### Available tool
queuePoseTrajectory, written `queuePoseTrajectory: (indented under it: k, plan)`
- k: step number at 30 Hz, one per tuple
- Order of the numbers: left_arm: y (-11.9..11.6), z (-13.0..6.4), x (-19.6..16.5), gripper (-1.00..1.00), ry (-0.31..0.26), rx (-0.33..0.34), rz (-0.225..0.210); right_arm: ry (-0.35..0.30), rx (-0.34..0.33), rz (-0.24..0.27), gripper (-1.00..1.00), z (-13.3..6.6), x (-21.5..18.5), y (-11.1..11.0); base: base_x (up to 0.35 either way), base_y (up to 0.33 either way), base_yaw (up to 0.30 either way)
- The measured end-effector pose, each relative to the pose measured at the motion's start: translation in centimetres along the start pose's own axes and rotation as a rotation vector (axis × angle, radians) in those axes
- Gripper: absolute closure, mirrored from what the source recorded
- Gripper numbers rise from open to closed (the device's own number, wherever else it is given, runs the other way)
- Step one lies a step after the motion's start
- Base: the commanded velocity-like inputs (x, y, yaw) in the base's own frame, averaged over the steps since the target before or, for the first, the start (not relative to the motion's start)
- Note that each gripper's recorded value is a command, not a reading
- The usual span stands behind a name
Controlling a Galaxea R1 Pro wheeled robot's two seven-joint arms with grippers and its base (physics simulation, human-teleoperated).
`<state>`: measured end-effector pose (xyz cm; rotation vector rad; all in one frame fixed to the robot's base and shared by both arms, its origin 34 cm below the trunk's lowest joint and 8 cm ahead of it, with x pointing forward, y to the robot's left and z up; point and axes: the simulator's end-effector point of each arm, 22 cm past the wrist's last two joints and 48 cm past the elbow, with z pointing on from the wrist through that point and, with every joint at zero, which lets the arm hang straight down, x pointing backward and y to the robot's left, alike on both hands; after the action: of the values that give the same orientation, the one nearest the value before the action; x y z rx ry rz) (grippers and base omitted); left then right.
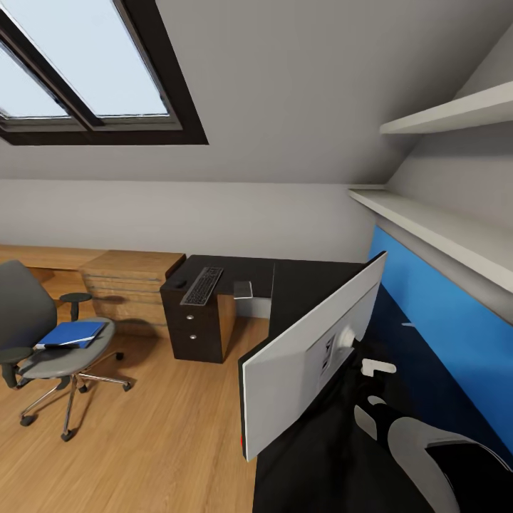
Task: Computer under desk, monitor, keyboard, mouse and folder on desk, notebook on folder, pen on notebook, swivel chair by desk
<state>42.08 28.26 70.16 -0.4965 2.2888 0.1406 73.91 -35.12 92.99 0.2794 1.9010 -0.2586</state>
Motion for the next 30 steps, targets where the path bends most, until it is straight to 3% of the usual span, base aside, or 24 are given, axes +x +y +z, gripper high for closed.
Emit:
queuePoseTrajectory:
  k: [30]
  plan:
    - [0.12, 0.02, -0.03, -1.00, 0.000, -0.002, 0.001, 0.001, 0.000, -0.005, 1.00, 0.01, -0.04, 0.03, 0.000, 0.000, 0.000]
